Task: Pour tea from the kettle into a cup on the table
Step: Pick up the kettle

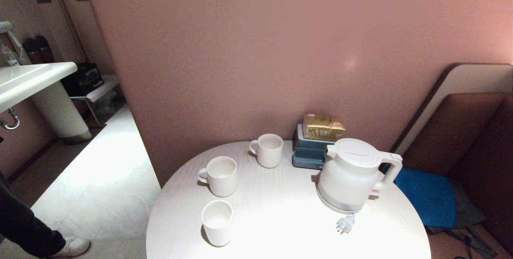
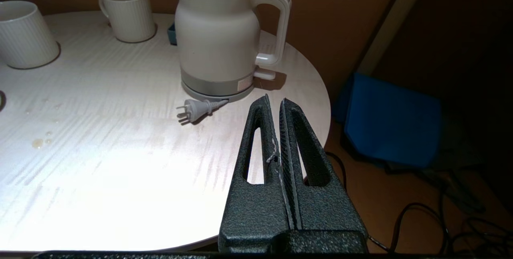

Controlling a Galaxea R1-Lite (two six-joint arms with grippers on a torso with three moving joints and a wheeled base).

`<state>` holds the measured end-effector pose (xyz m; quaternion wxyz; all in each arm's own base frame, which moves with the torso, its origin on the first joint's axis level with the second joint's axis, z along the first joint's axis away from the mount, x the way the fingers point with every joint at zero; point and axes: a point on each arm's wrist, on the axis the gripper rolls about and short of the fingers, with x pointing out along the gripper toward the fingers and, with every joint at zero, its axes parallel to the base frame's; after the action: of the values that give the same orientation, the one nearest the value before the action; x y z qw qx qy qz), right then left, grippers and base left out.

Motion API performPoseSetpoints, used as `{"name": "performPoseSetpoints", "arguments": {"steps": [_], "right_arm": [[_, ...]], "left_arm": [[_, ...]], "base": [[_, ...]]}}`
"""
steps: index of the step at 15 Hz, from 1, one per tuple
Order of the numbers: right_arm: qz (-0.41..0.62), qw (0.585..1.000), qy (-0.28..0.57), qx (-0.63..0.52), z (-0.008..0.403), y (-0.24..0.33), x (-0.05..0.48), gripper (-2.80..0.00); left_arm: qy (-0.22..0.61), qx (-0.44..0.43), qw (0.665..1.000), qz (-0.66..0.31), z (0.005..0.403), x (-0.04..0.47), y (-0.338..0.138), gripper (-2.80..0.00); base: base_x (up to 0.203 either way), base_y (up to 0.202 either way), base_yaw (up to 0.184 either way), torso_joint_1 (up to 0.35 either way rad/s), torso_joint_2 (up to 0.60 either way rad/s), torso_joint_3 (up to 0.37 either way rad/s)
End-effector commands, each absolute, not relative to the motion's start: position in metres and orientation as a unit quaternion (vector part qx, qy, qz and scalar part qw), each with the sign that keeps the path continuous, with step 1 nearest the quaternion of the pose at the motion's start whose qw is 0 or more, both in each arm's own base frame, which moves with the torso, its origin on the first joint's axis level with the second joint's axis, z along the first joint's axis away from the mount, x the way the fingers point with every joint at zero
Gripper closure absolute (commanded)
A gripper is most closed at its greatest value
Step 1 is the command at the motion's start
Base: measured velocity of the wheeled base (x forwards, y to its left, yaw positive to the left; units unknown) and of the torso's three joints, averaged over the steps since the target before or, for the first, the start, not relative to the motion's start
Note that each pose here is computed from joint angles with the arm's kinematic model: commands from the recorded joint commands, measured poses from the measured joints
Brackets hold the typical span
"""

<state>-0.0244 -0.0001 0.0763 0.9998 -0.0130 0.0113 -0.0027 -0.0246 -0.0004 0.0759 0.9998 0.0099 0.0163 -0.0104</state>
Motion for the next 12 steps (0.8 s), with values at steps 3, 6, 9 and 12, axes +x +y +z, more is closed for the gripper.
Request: {"name": "performPoseSetpoints", "arguments": {"steps": [3, 6, 9, 12], "right_arm": [[-0.002, 1.000, 0.002, -0.014, 0.091, 0.000, -0.030, 0.00], [0.004, 1.000, 0.030, -0.009, 0.126, 0.000, -0.034, 0.00], [0.006, 0.996, 0.087, 0.005, 0.154, 0.000, -0.012, 0.00], [0.004, 0.986, 0.166, 0.013, 0.171, 0.000, 0.026, 0.00]], "left_arm": [[0.018, 0.010, 1.000, -0.011, 0.076, -0.024, 0.000, 0.00], [0.017, 0.010, 1.000, -0.011, 0.076, -0.024, 0.000, 0.00], [0.018, 0.010, 1.000, -0.011, 0.076, -0.024, 0.000, 0.00], [0.017, 0.010, 1.000, -0.010, 0.076, -0.024, 0.000, 0.00]], "base": [[0.000, 0.000, 0.000, 0.000, 0.00, 0.000], [0.000, 0.000, 0.000, 0.000, 0.00, 0.000], [0.000, 0.000, 0.000, 0.000, 0.00, 0.000], [0.000, 0.000, 0.000, 0.000, 0.00, 0.000]]}}
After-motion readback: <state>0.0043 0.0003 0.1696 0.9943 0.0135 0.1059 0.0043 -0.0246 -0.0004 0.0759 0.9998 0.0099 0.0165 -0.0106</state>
